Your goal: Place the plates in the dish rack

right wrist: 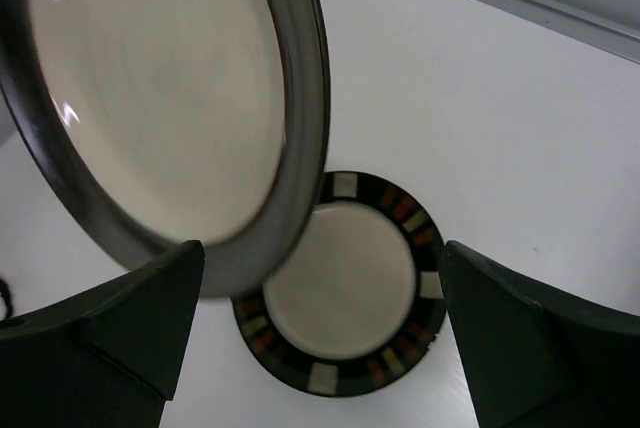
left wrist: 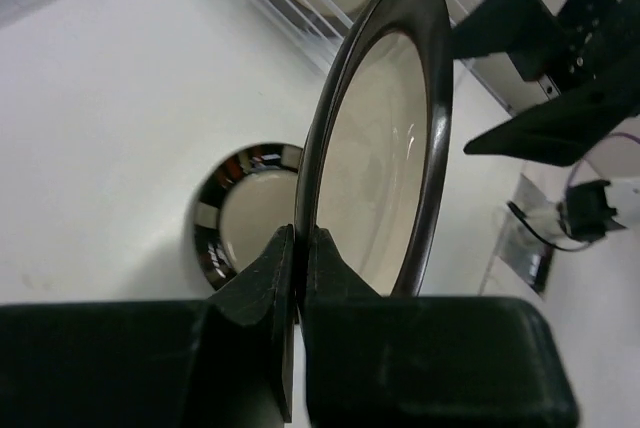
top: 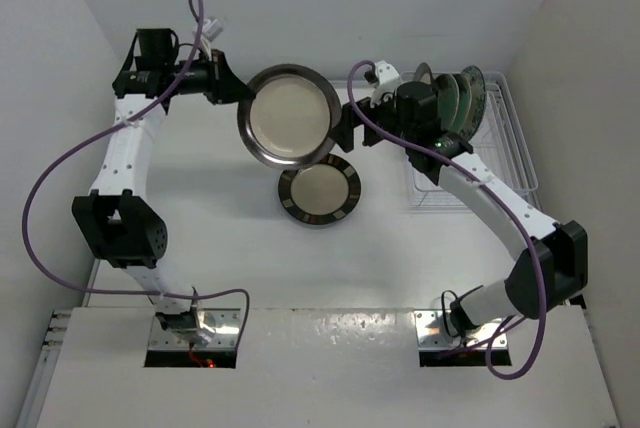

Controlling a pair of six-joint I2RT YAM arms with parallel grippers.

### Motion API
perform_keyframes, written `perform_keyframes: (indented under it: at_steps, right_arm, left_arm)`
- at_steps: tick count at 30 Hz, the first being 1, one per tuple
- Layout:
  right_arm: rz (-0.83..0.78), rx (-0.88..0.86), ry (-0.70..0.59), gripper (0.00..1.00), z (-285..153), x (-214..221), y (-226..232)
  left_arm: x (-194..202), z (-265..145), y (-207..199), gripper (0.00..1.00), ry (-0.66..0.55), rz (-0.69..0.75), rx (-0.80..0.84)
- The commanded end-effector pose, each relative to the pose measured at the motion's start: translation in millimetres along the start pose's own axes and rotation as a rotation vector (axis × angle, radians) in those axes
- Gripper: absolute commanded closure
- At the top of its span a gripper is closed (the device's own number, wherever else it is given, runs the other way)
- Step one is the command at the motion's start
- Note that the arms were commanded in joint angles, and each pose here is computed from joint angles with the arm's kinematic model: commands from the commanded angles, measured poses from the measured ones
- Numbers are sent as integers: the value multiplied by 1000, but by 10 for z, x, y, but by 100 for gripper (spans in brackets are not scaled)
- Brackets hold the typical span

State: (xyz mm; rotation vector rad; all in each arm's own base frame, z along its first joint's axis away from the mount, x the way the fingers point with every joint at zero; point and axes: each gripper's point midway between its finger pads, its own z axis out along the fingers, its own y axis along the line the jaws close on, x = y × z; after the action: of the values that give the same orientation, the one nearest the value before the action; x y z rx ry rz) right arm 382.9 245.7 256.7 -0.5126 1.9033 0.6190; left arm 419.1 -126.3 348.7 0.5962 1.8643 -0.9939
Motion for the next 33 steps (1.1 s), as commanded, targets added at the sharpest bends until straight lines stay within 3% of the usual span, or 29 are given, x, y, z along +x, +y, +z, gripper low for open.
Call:
perform_keyframes:
  at_steps: [1, 7, 10, 13, 14, 15, 16, 17, 18, 20, 26, 27, 28, 30, 32, 33]
  right_arm:
    - [72, -126, -147, 0, 38, -331, 227]
    - [143, -119, -134, 0, 196, -202, 186]
    - [184, -134, -118, 5, 287, -159, 198]
    - [220, -238, -126, 27, 308, -199, 372]
    - [244, -253, -124, 42, 324, -196, 391]
    - [236, -292, -145, 63, 317, -255, 457]
    - [239, -297, -151, 64, 316, -275, 470]
    - [239, -320, -154, 81, 297, -295, 501]
    - [241, -328, -162, 91, 293, -316, 519]
    - [234, -334, -181, 100, 256, -348, 538]
    - [183, -270, -220, 100, 107, -418, 466]
    - [168, -248, -236, 100, 68, -463, 444]
    - [171, -233, -229, 100, 60, -451, 414]
    - [177, -168, -244, 100, 15, -500, 320]
    - [179, -125, -259, 100, -47, -575, 254]
    - [183, -59, -284, 100, -93, -648, 143]
  left_arm:
    - [-100, -52, -435, 100, -32, 43, 162]
    - [-61, -55, -698, 100, -24, 55, 287]
    - [-59, -74, -760, 100, -24, 55, 324]
    - [-50, -73, -841, 100, -22, 66, 366]
    - [-61, -71, -839, 100, -26, 75, 366]
    - [-31, -67, -840, 100, -22, 65, 375]
    - [-31, -67, -840, 100, -22, 65, 375]
    - [-31, -67, -840, 100, -22, 65, 375]
    - [-1, -58, -827, 100, -18, 55, 375]
    - [-1, -58, -826, 100, -18, 55, 375]
    - [6, -13, -669, 100, -16, 54, 270]
    - [5, -7, -645, 93, -16, 54, 256]
    - [32, 16, -569, 55, -12, 46, 218]
    - [18, 32, -489, 21, -14, 45, 172]
    - [16, 52, -327, 0, -14, 44, 78]
    - [15, 56, -249, 0, -13, 30, 31]
